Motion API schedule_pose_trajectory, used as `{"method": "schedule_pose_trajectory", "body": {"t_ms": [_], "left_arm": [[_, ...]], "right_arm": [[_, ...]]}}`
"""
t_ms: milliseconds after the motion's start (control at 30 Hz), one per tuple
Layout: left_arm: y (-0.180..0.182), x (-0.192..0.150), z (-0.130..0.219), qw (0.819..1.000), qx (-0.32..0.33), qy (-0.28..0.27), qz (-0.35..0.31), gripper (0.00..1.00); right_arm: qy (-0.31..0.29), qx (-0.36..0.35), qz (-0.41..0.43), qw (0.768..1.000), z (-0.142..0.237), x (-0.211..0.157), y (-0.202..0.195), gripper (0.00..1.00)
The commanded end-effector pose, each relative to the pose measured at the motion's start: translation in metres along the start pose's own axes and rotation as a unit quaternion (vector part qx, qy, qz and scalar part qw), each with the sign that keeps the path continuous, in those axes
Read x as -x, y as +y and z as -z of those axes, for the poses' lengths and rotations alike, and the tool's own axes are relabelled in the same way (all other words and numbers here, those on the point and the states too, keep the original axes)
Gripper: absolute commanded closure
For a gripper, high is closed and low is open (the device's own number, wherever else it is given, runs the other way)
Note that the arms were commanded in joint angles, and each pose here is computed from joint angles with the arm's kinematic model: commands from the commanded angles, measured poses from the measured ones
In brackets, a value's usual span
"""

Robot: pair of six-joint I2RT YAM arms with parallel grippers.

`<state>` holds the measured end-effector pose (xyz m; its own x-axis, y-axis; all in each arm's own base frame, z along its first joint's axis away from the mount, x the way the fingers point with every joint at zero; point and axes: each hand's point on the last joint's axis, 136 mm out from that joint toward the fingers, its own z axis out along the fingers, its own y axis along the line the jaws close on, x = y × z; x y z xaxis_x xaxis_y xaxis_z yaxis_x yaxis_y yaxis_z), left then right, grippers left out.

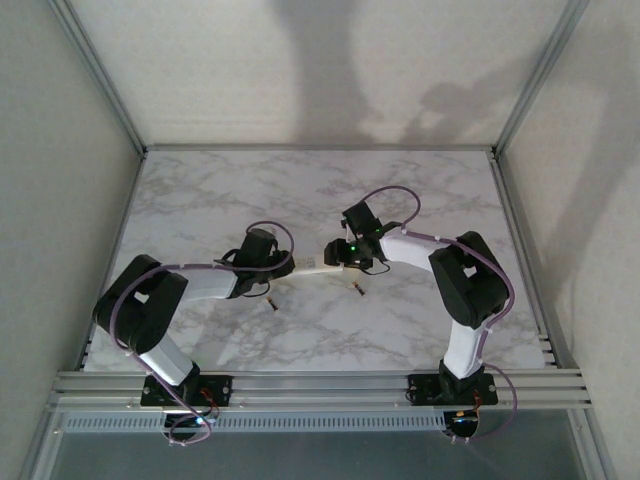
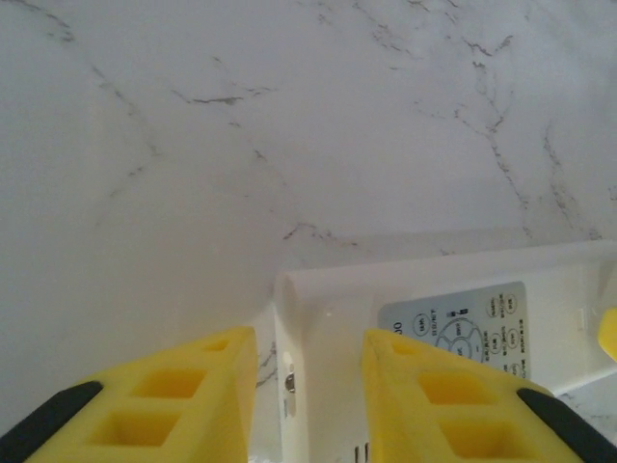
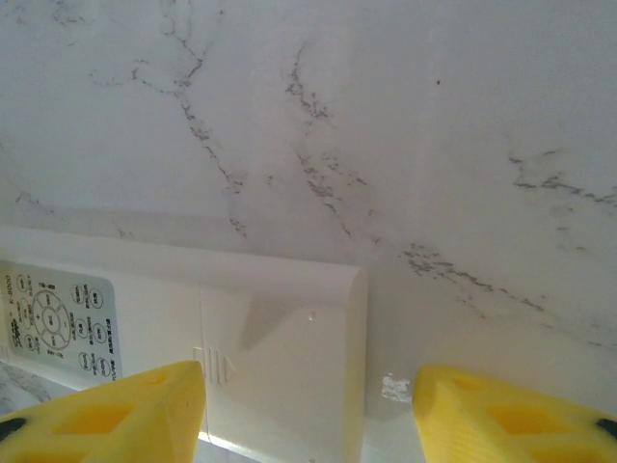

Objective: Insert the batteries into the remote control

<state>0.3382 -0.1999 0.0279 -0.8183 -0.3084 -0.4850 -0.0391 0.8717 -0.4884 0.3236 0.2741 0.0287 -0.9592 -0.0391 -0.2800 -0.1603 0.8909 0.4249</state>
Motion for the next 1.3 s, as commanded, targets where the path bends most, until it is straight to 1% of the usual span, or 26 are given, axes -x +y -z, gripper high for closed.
{"method": "schedule_pose_trajectory", "body": {"t_ms": [0,100,167,300,467,633,833,1000,1267], "left_arm": [[-0.01,0.0,-0.004,1.0,-0.011,0.003,-0.004,0.67],[-0.011,-0.001,-0.005,1.0,-0.009,0.005,-0.005,0.67],[-0.013,0.0,-0.005,1.0,-0.009,0.004,-0.007,0.69],[-0.015,0.0,-0.006,1.0,-0.009,0.004,-0.01,0.68],[-0.016,0.001,-0.007,1.0,-0.005,0.006,-0.013,0.68],[-0.016,0.0,-0.008,1.0,-0.003,0.006,-0.013,0.68],[-0.016,-0.001,-0.008,1.0,-0.003,0.006,-0.013,0.67],[-0.014,-0.002,-0.009,1.0,0.001,0.007,-0.014,0.67],[-0.004,-0.001,-0.008,1.0,0.025,0.002,-0.014,0.67]], "right_arm": [[0.023,0.012,0.005,1.0,-0.012,-0.009,0.002,0.38],[0.029,0.014,0.009,0.999,-0.014,-0.011,0.002,0.37],[0.033,0.011,0.011,0.999,-0.016,-0.012,0.0,0.37],[0.041,0.006,0.015,0.999,-0.02,-0.016,-0.003,0.38],[0.05,-0.026,0.023,0.998,-0.024,-0.02,-0.013,0.41],[0.049,-0.035,0.032,0.998,-0.023,-0.022,-0.011,0.45],[0.053,-0.035,0.034,0.997,-0.026,-0.027,-0.01,0.57],[0.053,-0.041,0.03,0.997,-0.026,-0.029,-0.015,0.63],[0.043,-0.052,0.012,0.998,-0.017,-0.029,-0.033,0.64]]}}
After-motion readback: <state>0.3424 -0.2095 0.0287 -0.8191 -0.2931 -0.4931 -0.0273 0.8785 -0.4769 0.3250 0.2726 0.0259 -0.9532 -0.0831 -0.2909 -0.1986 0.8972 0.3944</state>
